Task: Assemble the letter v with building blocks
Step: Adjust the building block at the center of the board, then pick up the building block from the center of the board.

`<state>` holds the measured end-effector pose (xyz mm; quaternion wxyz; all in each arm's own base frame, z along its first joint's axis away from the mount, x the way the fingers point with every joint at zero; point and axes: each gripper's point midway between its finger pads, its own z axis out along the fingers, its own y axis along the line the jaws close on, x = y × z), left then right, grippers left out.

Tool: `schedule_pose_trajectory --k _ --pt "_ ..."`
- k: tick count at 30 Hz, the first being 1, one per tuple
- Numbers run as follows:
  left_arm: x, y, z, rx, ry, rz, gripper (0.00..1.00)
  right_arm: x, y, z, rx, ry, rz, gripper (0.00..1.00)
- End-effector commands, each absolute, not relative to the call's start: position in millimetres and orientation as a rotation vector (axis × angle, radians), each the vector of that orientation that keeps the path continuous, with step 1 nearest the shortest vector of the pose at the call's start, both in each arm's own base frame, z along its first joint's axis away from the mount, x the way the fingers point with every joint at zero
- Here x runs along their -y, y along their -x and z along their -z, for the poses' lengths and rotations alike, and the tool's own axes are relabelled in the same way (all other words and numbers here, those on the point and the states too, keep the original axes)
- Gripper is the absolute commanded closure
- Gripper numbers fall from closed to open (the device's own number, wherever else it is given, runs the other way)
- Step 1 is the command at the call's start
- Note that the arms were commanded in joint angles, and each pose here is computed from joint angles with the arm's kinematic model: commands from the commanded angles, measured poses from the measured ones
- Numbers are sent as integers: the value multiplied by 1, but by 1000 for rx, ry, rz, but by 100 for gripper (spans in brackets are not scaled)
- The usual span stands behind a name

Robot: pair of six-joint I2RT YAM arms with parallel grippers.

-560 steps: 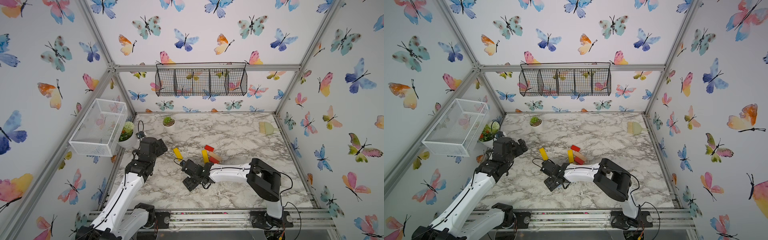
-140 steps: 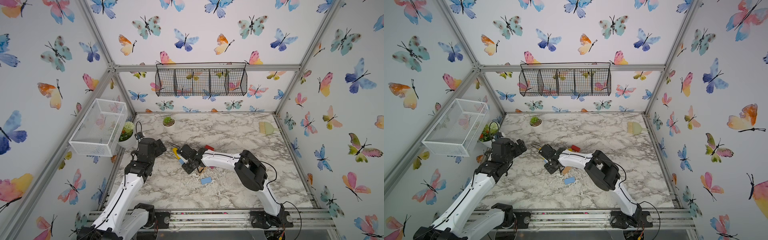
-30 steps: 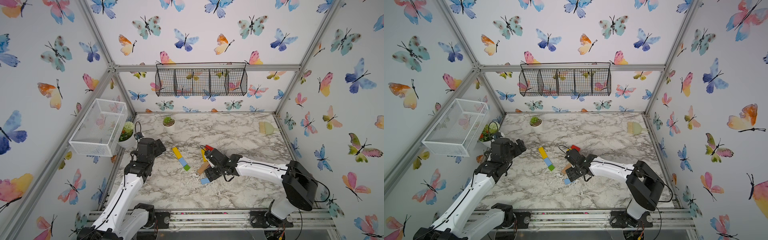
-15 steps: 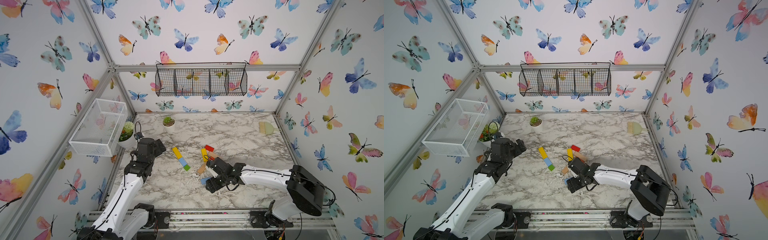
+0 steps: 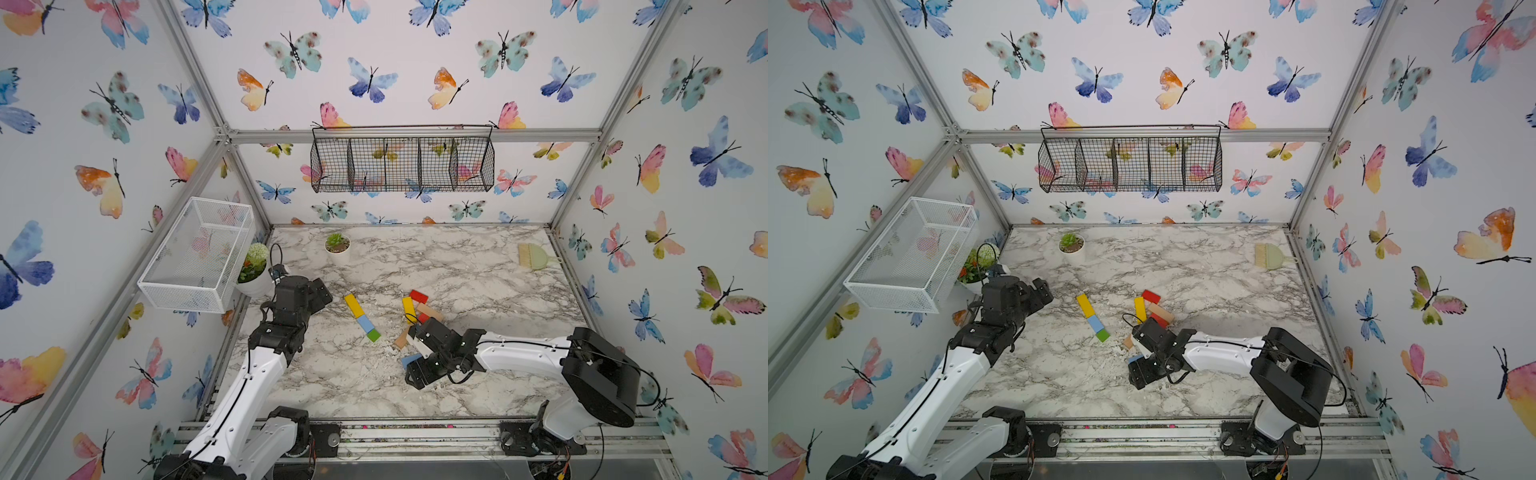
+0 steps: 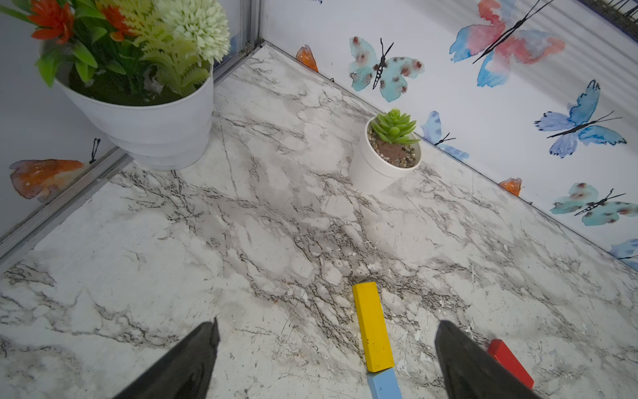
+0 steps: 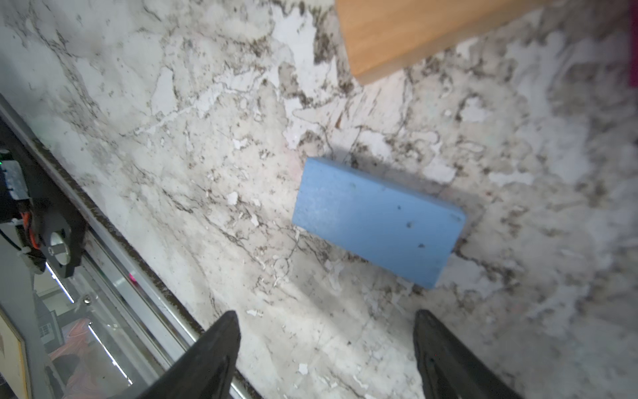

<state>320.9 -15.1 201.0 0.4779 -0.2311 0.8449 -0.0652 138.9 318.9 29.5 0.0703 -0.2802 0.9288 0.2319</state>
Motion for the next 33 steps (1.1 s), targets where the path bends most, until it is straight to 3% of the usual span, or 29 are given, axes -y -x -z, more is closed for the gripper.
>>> schedule_pose_trajectory --k 1,19,25,33 --pt "13 -320 -201 -2059 563 157 2 -327 -140 -25 -2807 838 -703 19" --pt "23 -322 -202 -2079 499 199 2 -323 -164 -25 -2783 798 -521 18" --pt "83 -330 -200 -2192 213 336 1 -294 -189 -50 -2696 705 -311 15" --pt "171 -307 -169 -2384 -161 359 0 -249 -243 -76 -2645 436 -284 9"
